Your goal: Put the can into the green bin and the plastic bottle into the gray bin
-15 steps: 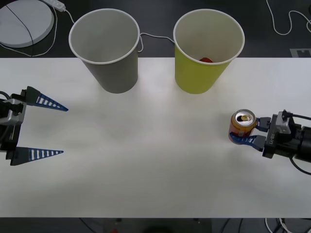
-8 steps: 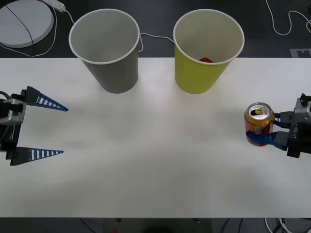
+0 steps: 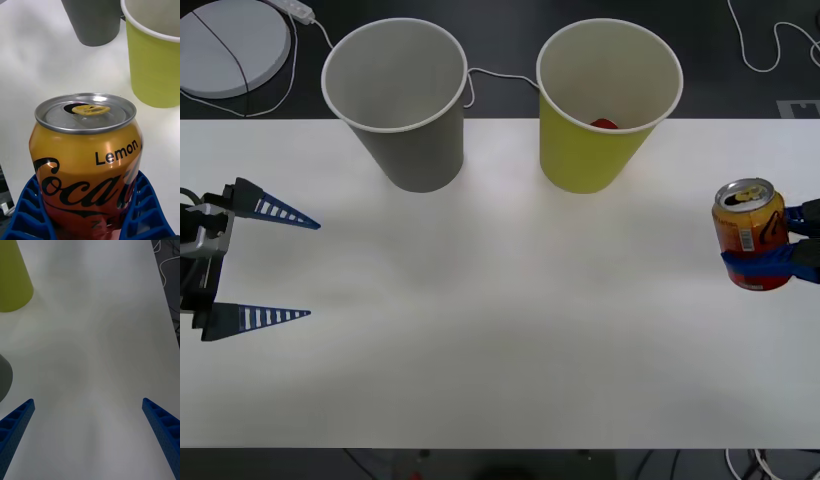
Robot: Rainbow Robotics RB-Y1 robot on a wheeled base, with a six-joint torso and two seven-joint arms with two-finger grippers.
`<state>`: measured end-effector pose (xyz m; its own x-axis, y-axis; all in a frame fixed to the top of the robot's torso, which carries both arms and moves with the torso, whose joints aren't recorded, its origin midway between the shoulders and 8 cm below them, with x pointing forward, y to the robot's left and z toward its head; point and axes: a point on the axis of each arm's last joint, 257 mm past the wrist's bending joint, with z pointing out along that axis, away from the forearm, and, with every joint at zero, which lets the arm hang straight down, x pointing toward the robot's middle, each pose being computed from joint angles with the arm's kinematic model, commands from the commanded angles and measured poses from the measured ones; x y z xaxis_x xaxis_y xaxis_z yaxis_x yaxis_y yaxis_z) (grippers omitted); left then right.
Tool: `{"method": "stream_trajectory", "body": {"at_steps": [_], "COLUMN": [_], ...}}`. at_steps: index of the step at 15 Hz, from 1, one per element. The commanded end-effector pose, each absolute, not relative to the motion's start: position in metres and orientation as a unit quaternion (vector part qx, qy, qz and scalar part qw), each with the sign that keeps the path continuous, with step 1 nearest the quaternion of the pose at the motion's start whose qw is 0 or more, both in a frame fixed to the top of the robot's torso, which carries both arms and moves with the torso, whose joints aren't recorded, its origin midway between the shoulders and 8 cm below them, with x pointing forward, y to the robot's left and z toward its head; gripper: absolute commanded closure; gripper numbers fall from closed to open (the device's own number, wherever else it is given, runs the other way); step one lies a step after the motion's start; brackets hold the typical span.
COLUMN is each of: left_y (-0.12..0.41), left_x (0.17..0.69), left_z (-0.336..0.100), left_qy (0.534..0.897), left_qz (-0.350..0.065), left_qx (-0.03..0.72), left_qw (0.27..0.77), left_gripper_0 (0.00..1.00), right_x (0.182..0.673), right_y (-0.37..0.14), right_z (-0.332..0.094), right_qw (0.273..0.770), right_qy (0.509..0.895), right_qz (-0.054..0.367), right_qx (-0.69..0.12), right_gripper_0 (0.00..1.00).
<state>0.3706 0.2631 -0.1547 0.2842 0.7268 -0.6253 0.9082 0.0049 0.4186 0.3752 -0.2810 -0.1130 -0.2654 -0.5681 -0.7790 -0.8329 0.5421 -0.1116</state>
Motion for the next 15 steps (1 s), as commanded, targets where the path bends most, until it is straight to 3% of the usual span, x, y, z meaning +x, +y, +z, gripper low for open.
{"method": "stream_trajectory", "body": {"at_steps": [1, 7, 15], "left_y": [0.263, 0.263, 0.263], "left_x": [0.371, 0.371, 0.371], "left_z": [-0.155, -0.155, -0.155], "left_qy": [0.587, 0.587, 0.587], "left_qz": [-0.114, -0.114, -0.114], "left_qx": [0.696, 0.696, 0.696], "left_qw": [0.397, 0.397, 0.397], "left_gripper_0": [0.0, 0.0, 0.0], "right_x": [0.377, 0.401, 0.47], "right_y": [-0.283, -0.278, -0.252], "right_z": [-0.09, -0.04, 0.003], "right_qw": [0.38, 0.351, 0.338], "right_qy": [0.801, 0.834, 0.836], "right_qz": [0.158, 0.122, 0.099], "right_qx": [-0.436, -0.407, -0.422], "right_gripper_0": [1.0, 1.0, 1.0]}}
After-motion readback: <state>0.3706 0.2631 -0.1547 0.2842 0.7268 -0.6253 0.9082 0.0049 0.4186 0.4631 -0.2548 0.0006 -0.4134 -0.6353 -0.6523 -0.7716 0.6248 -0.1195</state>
